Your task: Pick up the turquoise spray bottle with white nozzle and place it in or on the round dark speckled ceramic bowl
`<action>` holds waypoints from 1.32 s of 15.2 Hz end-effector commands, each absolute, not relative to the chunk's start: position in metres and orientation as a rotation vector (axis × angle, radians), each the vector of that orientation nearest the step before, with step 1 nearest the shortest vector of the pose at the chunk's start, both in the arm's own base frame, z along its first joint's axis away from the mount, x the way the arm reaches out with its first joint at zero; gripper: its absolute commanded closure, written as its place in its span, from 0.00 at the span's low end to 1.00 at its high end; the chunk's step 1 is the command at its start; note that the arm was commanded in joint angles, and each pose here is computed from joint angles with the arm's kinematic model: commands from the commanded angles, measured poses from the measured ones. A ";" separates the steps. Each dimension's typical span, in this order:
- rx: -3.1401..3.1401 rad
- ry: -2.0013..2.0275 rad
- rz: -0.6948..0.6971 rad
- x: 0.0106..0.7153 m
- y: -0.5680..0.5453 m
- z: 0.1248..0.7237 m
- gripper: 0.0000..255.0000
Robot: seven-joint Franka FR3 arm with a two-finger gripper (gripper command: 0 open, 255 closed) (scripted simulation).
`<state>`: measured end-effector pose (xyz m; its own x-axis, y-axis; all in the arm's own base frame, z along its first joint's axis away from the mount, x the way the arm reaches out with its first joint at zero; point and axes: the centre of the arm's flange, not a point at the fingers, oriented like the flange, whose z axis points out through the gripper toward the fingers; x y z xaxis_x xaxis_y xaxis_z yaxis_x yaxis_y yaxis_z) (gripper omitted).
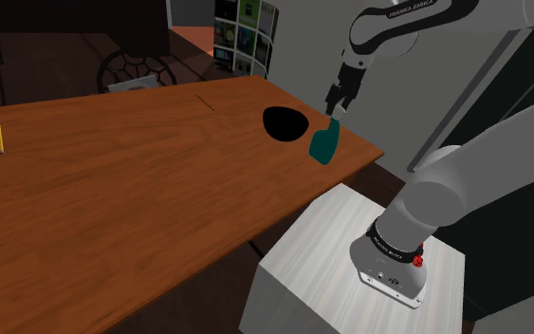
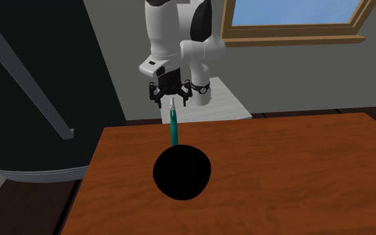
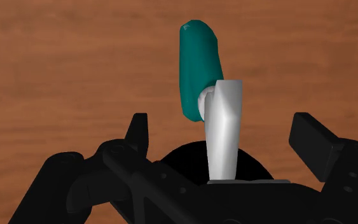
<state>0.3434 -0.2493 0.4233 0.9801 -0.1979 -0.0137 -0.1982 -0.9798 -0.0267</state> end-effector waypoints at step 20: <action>-3.098 0.310 0.016 0.343 -0.250 0.434 1.00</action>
<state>0.3431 -0.2501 0.4292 0.9801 -0.1980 -0.0132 -0.1983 -0.9798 -0.0263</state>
